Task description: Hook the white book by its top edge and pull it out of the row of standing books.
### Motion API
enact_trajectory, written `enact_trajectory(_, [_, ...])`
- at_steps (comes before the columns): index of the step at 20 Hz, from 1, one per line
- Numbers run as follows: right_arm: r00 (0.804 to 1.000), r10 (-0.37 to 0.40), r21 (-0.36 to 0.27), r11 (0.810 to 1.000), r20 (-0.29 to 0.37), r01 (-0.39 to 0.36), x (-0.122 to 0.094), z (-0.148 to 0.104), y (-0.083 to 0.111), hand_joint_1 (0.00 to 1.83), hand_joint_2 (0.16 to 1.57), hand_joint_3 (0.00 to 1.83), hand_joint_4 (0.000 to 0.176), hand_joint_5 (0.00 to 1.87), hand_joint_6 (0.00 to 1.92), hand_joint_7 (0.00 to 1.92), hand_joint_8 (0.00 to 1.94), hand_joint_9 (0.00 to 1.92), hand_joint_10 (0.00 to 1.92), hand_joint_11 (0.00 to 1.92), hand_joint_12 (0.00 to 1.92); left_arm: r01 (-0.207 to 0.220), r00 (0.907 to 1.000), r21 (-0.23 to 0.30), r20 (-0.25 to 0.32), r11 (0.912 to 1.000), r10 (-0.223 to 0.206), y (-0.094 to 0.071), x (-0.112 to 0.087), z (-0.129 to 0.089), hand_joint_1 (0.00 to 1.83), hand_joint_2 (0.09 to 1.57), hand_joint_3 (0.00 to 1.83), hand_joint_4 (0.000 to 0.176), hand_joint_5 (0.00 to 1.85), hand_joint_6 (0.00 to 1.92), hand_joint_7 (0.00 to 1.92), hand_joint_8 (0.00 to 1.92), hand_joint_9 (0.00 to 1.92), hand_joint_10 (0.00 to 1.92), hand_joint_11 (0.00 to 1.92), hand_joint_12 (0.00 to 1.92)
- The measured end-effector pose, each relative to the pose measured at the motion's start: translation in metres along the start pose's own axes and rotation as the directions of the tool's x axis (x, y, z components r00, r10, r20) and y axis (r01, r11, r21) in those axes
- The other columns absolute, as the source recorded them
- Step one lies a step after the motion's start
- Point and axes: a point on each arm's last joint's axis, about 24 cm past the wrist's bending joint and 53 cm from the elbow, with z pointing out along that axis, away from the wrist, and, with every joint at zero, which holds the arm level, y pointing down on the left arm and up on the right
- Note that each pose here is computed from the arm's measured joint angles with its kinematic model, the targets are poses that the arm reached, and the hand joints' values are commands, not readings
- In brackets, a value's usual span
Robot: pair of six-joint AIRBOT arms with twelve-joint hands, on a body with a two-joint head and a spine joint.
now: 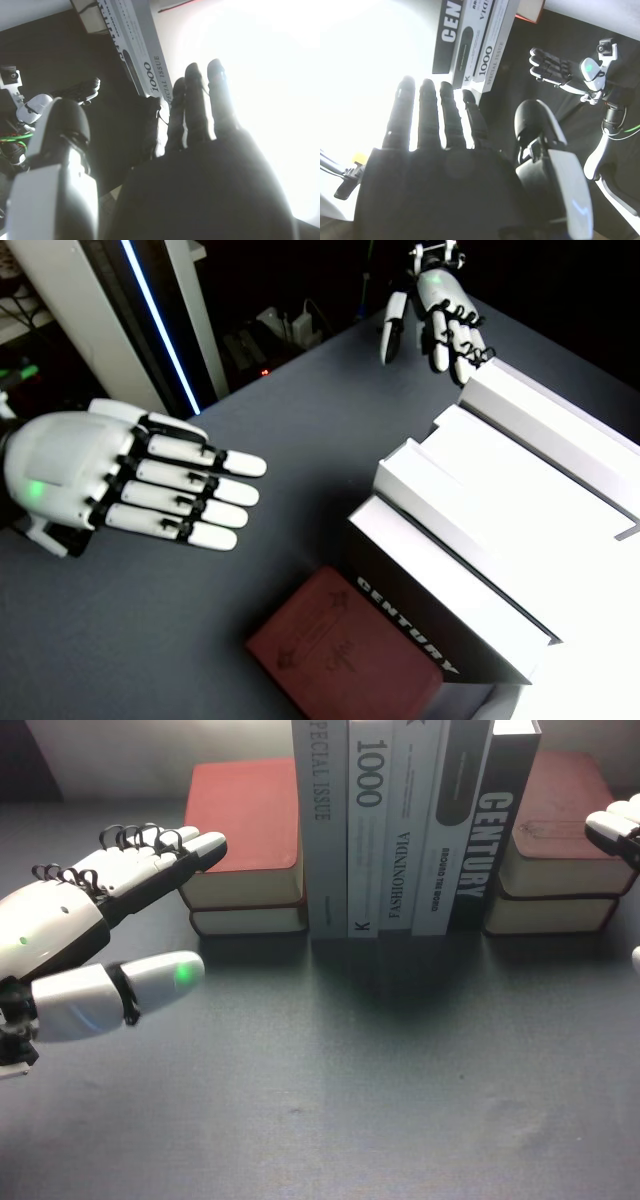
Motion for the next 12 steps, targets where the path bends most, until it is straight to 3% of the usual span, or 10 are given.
enact_trajectory(3, [1.000,0.000,0.000,1.000,0.002,0.000,0.000,0.000,0.000,0.51,1.46,0.01,0.000,0.01,0.02,0.00,0.00,0.00,0.00,0.00,0.00,0.000,1.0000,-0.001,-0.001,1.0000,0.000,0.000,0.000,0.000,0.00,1.35,0.02,0.094,0.00,0.00,0.00,0.00,0.00,0.00,0.00,0.00])
enact_trajectory(4, [1.000,0.000,-0.001,1.000,0.001,0.000,0.000,0.000,0.000,0.53,1.46,0.01,0.000,0.02,0.03,0.00,0.00,0.00,0.00,0.00,0.00,0.000,1.0000,-0.002,0.000,1.0000,0.000,0.000,0.000,0.000,0.00,1.34,0.01,0.119,0.00,0.00,0.00,0.00,0.00,0.00,0.00,0.00])
enact_trajectory(5, [1.000,0.000,-0.002,1.000,0.003,0.000,-0.001,0.000,0.000,0.50,1.47,0.01,0.000,0.02,0.03,0.00,0.00,0.00,0.00,0.00,0.00,0.000,1.0000,-0.002,0.000,1.0000,0.000,0.000,0.000,0.000,0.02,1.36,0.01,0.127,0.00,0.00,0.00,0.00,0.00,0.00,0.00,0.00])
enact_trajectory(6, [1.000,0.002,-0.005,1.000,0.008,-0.002,-0.002,0.001,0.001,0.45,1.47,0.01,0.000,0.02,0.02,0.00,0.00,0.00,0.00,0.00,0.00,0.000,1.0000,-0.001,0.000,1.0000,0.000,0.000,0.000,0.000,0.04,1.36,0.01,0.113,0.00,0.00,0.00,0.00,0.00,0.00,0.00,0.00])
enact_trajectory(7, [1.000,0.001,-0.011,1.000,0.016,0.000,-0.005,0.003,0.003,0.41,1.48,0.01,0.000,0.03,0.02,0.00,0.00,0.00,0.00,0.00,0.00,0.000,1.0000,-0.002,0.000,1.0000,0.000,0.000,0.000,0.000,0.01,1.37,0.01,0.123,0.00,0.00,0.00,0.00,0.00,0.00,0.00,0.00])
enact_trajectory(9, [0.999,-0.012,-0.039,0.999,0.052,0.014,-0.017,0.010,0.010,0.37,1.48,0.01,0.000,0.09,0.04,0.00,0.00,0.00,0.00,0.00,0.00,-0.005,1.0000,-0.002,0.000,1.0000,0.005,0.001,-0.001,0.000,0.04,1.38,0.01,0.097,0.00,0.00,0.00,0.00,0.00,0.00,0.00,0.00])
enact_trajectory(11, [0.994,-0.043,-0.064,0.997,0.103,0.050,-0.032,0.020,0.019,0.21,1.49,0.01,0.000,0.07,0.04,0.00,0.00,0.00,0.00,0.00,0.00,-0.004,1.0000,-0.005,0.007,1.0000,0.004,0.002,-0.003,0.000,0.00,1.35,0.00,0.114,0.00,0.00,0.00,0.00,0.00,0.00,0.00,0.00])
enact_trajectory(12, [0.990,-0.059,-0.077,0.995,0.131,0.070,-0.040,0.029,0.024,0.25,1.49,0.01,0.000,0.10,0.05,0.00,0.00,0.00,0.00,0.00,0.00,-0.001,0.9999,-0.008,0.011,1.0000,0.001,0.003,-0.004,0.000,0.00,1.35,0.00,0.112,0.00,0.00,0.00,0.00,0.00,0.00,0.00,0.00])
